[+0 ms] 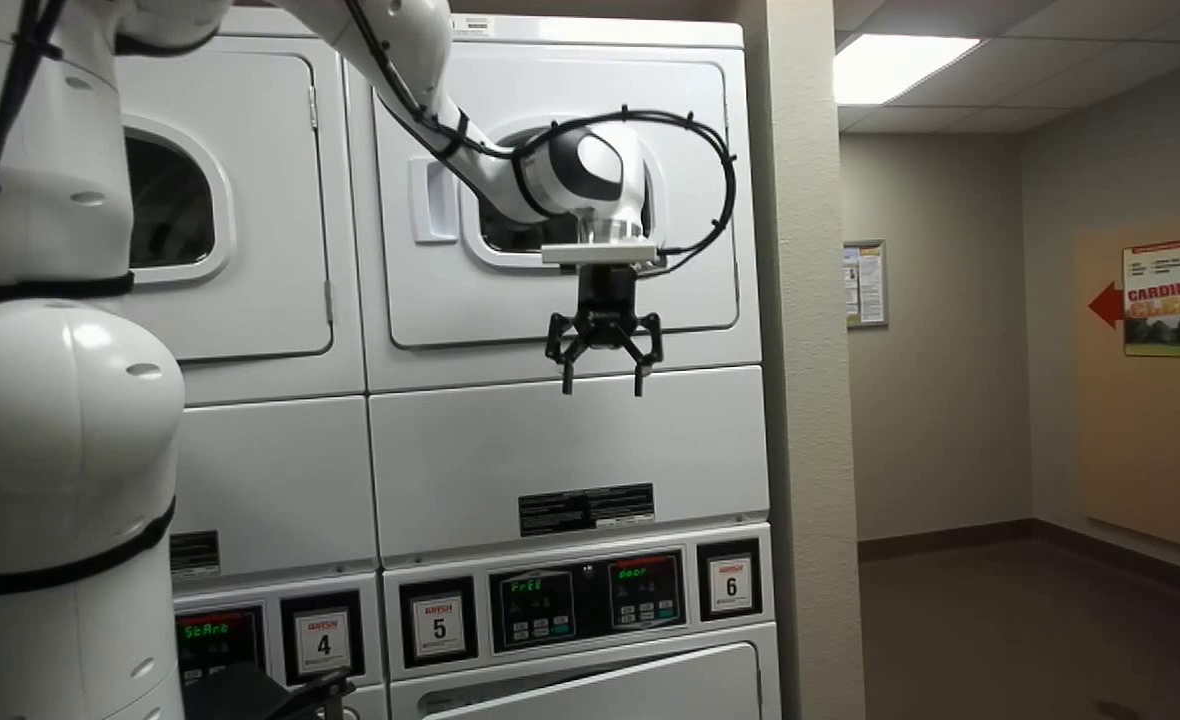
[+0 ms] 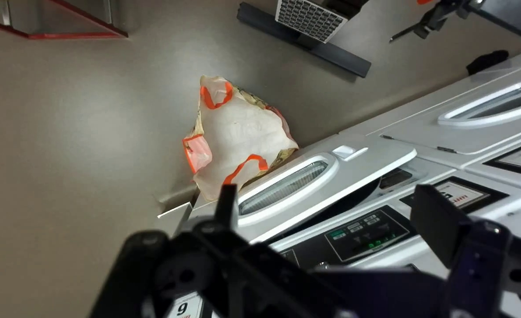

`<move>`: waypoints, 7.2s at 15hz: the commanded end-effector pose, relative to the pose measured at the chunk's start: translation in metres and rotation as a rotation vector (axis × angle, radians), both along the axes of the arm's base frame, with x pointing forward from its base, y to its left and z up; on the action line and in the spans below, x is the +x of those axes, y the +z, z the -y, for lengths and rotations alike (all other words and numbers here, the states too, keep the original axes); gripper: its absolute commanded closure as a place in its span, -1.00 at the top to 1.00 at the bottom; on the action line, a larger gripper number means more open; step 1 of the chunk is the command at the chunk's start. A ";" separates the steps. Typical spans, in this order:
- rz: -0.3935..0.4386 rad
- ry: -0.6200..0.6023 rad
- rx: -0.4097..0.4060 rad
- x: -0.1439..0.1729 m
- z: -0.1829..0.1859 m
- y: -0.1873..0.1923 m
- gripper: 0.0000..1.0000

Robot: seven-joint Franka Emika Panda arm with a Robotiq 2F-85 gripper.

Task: Press the button near the number 5 on the machine

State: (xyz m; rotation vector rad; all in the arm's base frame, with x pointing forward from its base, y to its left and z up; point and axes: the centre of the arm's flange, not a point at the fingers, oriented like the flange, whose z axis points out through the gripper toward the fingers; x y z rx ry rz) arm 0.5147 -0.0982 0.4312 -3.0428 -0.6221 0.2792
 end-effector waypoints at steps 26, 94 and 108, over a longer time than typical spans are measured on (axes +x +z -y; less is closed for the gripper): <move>0.028 0.339 0.082 -0.057 -0.098 -0.297 1.00; 0.580 0.256 0.299 -0.027 -0.193 -0.422 -1.00; 0.559 0.238 0.380 -0.032 -0.177 -0.424 -1.00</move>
